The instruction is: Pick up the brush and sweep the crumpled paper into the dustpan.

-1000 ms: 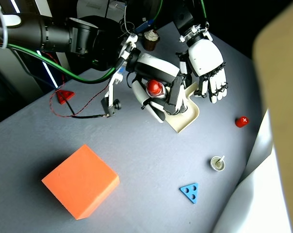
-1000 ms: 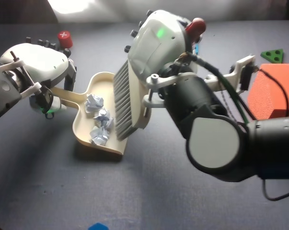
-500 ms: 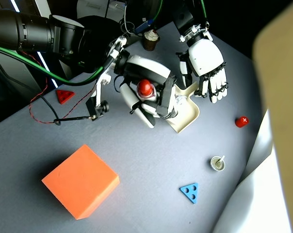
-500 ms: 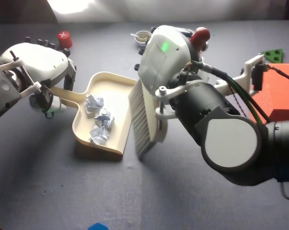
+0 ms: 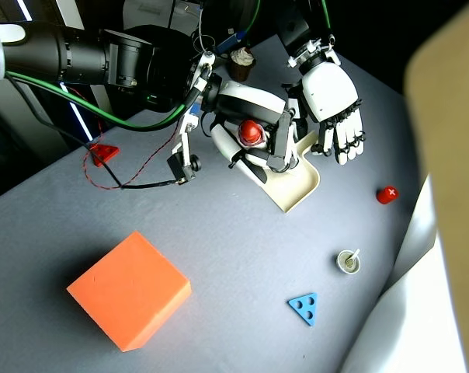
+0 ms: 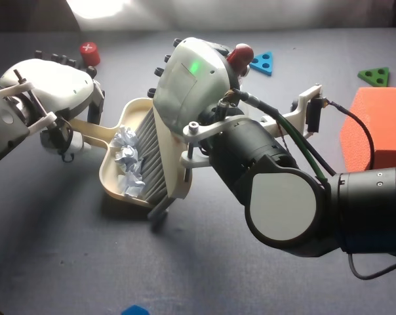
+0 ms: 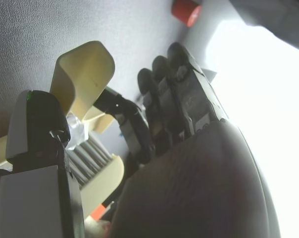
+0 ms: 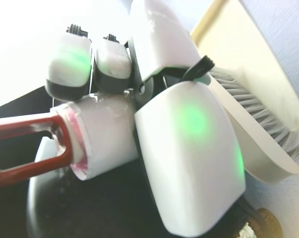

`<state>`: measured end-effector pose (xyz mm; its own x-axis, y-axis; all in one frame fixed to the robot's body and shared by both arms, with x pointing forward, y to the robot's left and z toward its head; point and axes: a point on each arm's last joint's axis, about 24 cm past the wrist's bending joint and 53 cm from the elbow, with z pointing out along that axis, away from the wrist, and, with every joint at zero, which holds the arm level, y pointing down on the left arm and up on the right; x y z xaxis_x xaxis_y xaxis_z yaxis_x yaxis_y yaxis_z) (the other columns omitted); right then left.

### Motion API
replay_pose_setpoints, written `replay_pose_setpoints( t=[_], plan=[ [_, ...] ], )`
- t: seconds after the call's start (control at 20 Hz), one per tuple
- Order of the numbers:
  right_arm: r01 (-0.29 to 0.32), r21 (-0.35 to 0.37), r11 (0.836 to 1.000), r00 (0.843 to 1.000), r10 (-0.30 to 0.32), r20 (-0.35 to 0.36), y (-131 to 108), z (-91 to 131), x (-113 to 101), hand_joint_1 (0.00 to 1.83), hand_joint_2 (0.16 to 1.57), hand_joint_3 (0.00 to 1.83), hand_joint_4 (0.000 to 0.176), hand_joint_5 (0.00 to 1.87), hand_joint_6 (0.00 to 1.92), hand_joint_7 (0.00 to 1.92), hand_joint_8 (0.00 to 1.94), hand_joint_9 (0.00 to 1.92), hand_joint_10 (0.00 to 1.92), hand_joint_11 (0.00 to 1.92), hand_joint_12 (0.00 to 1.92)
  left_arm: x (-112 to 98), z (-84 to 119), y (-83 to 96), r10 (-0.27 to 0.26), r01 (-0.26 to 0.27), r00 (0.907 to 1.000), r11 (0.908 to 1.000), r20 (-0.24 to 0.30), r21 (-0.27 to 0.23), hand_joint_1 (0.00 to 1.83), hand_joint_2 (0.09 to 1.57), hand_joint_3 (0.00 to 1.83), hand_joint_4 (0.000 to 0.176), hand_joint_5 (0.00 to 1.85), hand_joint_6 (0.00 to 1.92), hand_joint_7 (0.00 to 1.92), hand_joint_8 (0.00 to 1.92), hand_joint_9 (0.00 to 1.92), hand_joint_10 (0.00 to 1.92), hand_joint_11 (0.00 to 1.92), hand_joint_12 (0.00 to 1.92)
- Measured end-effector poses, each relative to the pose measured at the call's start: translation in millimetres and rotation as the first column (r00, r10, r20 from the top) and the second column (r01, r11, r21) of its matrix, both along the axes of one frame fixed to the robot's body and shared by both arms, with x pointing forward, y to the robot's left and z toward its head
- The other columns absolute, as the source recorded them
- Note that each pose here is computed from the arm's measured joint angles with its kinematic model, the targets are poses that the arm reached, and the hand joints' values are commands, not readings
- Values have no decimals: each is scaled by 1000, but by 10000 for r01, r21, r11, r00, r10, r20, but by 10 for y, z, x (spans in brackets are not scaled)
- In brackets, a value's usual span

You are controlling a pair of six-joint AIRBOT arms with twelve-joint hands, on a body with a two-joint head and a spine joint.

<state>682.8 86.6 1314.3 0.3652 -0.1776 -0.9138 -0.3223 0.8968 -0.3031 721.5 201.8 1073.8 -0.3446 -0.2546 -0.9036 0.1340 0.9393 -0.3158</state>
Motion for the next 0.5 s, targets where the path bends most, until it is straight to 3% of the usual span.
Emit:
replay_pose_setpoints(
  t=[0.25, 0.5],
  plan=[
    [56, -109, 9999, 9995, -52, 303, -126, 67, -25, 1537, 1191, 0, 116, 908, 1921, 1035, 1941, 1299, 1921, 1378, 1921, 0, 0, 0, 4, -4, 10000, 10000, -3, -6, 1105, 1143, 1, 0, 932, 1051, 449, 1, 386, 4, 376, 22],
    [397, -322, 9987, 9957, -368, 848, -430, 185, -40, 1531, 1201, 1, 95, 915, 1921, 1045, 1941, 1307, 1921, 1384, 1921, 1, 2, 7, 13, -13, 10000, 10000, -2, -3, 1099, 1140, 0, 0, 940, 1040, 442, 1, 371, 3, 357, 13]
  ],
)
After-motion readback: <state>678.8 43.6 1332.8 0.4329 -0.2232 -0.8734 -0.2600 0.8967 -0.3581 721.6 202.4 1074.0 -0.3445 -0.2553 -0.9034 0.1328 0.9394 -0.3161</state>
